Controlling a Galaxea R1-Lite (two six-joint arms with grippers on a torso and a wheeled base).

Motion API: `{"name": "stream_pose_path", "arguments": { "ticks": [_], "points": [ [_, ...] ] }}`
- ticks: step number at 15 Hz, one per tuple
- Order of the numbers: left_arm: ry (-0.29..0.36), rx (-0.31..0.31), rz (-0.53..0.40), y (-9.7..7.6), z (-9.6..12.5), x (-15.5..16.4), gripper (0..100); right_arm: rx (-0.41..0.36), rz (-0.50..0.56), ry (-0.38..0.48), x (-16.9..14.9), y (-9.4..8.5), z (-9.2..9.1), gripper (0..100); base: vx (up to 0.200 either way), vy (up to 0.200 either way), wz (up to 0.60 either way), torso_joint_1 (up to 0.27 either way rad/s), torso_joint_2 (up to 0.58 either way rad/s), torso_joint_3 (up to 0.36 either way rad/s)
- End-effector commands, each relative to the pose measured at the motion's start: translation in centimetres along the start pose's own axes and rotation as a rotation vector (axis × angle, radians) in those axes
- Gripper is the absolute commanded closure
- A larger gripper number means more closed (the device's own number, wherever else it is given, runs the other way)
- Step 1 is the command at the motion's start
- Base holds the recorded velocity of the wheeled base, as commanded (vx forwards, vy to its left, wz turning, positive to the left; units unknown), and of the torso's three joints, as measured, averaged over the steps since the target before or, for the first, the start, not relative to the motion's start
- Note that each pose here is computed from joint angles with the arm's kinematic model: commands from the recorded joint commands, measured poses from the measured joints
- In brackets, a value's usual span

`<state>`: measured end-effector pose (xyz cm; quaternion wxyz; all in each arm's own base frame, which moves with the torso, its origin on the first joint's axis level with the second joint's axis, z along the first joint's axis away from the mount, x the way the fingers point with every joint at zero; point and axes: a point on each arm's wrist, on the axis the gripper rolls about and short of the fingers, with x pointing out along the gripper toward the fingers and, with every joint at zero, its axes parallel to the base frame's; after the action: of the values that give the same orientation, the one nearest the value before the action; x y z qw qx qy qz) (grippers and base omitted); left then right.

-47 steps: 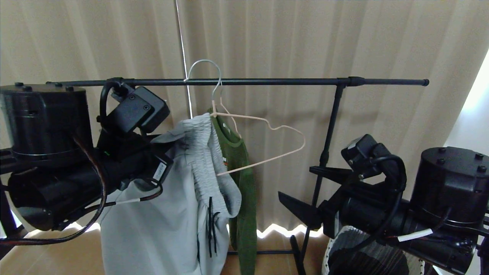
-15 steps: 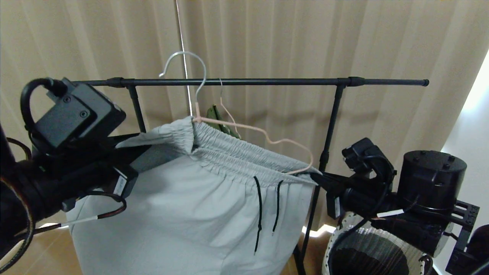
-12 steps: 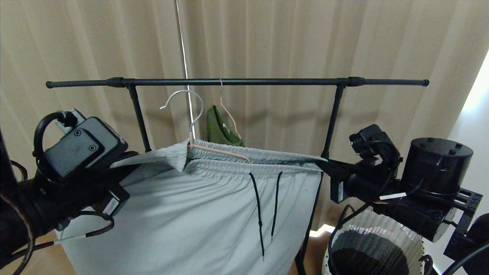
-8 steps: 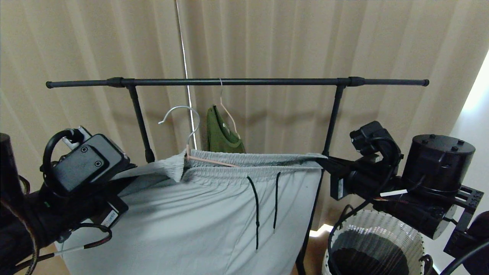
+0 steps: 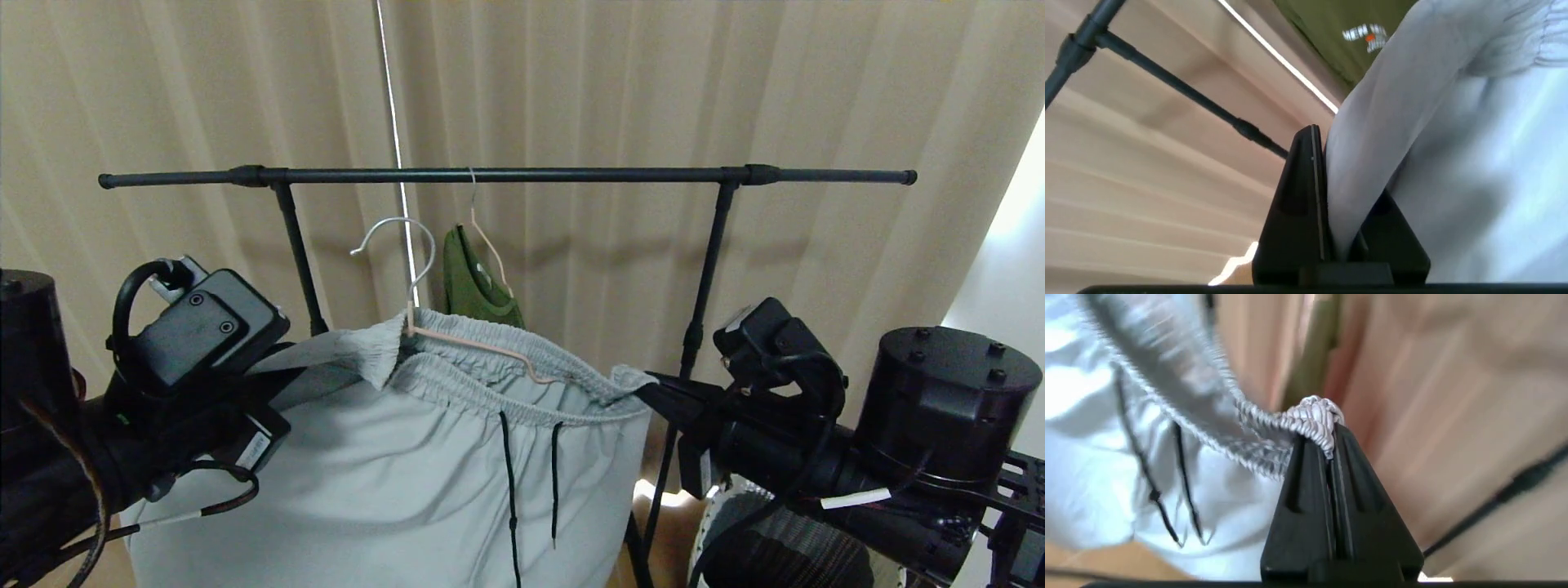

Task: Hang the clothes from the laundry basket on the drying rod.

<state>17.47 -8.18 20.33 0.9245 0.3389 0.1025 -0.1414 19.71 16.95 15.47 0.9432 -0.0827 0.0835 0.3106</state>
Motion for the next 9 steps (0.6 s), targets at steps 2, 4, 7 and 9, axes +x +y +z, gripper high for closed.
{"name": "stream_pose_path", "arguments": {
  "ticks": [2,4,7,9],
  "points": [
    [0.026,0.003,0.002,-0.24,-0.36,0.30,100,-0.008,0.013,0.010,-0.86,0.23,-0.48,0,0.000,0.000,0.00,0.000,0.00,0.000],
    [0.028,0.002,0.000,-0.32,-0.23,0.50,100,-0.005,0.009,-0.004,-1.03,0.19,-0.28,0,0.000,0.000,0.00,0.000,0.00,0.000],
    [0.020,-0.001,0.001,-0.28,0.01,0.76,100,-0.014,0.009,-0.008,-0.97,0.15,-0.13,0,0.000,0.000,0.00,0.000,0.00,0.000],
    [0.020,-0.017,0.025,-0.24,-0.02,1.15,100,-0.039,0.006,-0.017,-0.75,0.11,0.14,0,0.000,0.000,0.00,0.000,0.00,0.000]
  ]
}}
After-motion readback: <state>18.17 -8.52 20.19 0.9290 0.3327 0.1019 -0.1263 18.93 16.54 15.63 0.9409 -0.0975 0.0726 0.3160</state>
